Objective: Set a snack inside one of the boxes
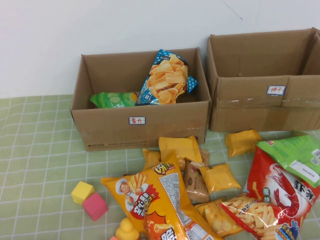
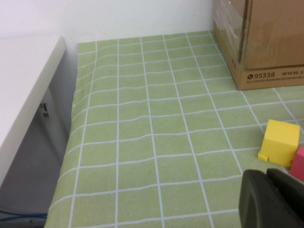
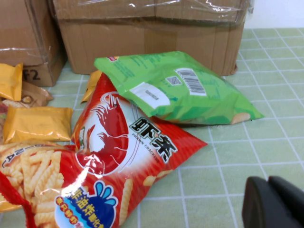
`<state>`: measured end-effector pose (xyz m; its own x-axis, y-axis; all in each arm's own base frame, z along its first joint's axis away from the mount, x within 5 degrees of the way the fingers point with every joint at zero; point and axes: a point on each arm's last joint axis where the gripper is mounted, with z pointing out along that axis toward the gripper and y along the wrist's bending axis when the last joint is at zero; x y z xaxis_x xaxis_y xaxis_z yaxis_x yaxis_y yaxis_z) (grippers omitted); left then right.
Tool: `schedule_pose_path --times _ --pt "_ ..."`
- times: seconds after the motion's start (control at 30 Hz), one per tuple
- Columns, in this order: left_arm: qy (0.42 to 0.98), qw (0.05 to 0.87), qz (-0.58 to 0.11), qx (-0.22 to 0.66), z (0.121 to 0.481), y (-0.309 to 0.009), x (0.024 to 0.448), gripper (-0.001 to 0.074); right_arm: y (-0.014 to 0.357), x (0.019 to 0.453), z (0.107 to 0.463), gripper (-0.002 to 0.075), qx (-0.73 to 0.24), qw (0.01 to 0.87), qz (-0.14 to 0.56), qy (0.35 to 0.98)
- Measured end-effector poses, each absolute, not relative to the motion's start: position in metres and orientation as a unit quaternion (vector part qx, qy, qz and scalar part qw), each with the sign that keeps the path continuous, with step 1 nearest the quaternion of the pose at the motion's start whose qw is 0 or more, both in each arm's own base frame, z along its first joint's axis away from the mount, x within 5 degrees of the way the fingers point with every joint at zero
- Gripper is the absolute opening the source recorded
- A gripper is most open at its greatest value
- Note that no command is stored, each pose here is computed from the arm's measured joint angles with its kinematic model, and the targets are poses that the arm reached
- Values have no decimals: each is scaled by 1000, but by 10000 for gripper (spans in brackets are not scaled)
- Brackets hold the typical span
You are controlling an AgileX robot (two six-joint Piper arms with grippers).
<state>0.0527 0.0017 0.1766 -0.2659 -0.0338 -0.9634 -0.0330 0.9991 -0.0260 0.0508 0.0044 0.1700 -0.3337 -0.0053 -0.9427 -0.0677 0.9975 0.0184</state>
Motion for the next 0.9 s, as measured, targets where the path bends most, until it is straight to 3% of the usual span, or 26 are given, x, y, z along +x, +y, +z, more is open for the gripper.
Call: schedule_pose_path --times 0.9 --pt "796 605 9 -13 177 2 53 -2 4 51 170 -2 -22 576 27 817"
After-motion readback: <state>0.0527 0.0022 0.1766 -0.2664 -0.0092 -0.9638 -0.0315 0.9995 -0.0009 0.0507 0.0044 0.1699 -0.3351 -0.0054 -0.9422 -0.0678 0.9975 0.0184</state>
